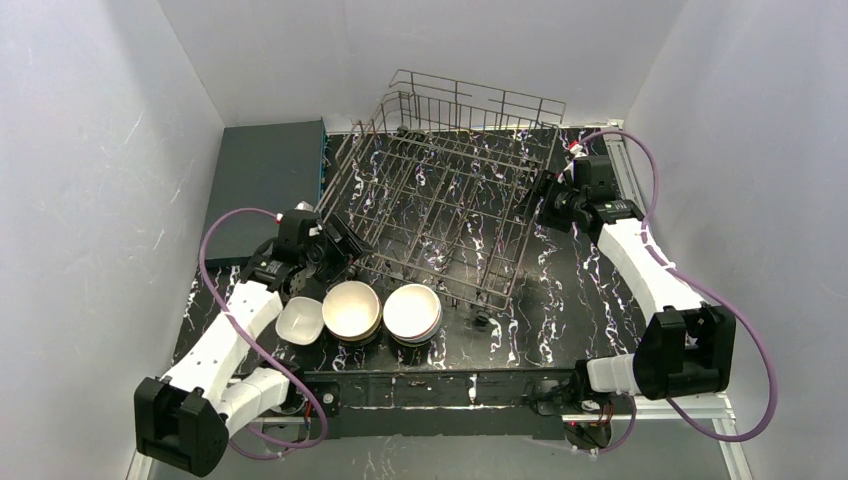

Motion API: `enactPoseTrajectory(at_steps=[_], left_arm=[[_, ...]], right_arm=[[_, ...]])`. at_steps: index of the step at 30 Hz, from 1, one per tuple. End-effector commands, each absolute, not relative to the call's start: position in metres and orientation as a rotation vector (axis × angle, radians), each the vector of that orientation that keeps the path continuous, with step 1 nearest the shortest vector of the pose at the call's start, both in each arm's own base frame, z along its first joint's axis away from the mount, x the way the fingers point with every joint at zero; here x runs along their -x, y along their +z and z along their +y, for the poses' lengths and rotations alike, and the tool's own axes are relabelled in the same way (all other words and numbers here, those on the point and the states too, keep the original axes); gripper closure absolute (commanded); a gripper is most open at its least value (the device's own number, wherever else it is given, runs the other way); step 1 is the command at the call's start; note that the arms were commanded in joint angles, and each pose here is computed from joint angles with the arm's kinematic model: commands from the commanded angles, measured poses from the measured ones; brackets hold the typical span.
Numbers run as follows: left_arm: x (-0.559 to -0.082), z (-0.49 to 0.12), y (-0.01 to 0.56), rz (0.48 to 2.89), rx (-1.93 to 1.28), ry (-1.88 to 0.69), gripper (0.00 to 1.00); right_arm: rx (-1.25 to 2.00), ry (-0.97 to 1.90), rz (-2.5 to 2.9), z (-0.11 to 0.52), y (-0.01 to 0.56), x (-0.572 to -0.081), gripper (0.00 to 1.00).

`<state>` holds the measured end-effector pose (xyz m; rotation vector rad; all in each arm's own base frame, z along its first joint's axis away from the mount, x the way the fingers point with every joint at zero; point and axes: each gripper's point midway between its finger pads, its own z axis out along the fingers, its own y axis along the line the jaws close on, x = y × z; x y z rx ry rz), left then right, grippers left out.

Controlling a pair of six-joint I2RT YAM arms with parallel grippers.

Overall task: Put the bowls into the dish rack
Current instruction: Adjust the dish rack at the center of the board.

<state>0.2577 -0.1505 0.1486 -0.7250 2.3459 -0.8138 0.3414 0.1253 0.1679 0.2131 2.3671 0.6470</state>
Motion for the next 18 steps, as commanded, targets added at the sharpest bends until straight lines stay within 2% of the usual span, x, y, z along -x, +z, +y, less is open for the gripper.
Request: enactPoseTrajectory(at_steps=[1,2,3,6,12,18], left_arm=[[-0.239,-0.103,0.145,2.448,0.618,-0.415,0.08],[-0.239,-0.096,0.148,2.449,0.593,-0.363,0.03],[-0.239,-0.088,0.152,2.449,0.565,-0.307,0.02],[-0.242,-0.072,0.165,2.428,0.504,-0.185,0.02],[-0.264,-0.058,0.184,2.418,0.401,-0.091,0.02],[-0.289,-0.057,0.178,2.495,0.379,-0.155,0.02]], right_arm=[[-0.153,0.595,2.247,0.117,0.206,-0.353,0.2],[-0.15,0.59,2.243,0.116,0.209,-0.35,0.15],[-0.147,0.593,2.242,0.116,0.212,-0.347,0.1],[-0.128,0.634,2.251,0.12,0.217,-0.332,0.05],[-0.089,0.67,2.315,0.122,0.209,-0.3,0.04],[-0.054,0.723,2.354,0.126,0.203,-0.274,0.07]])
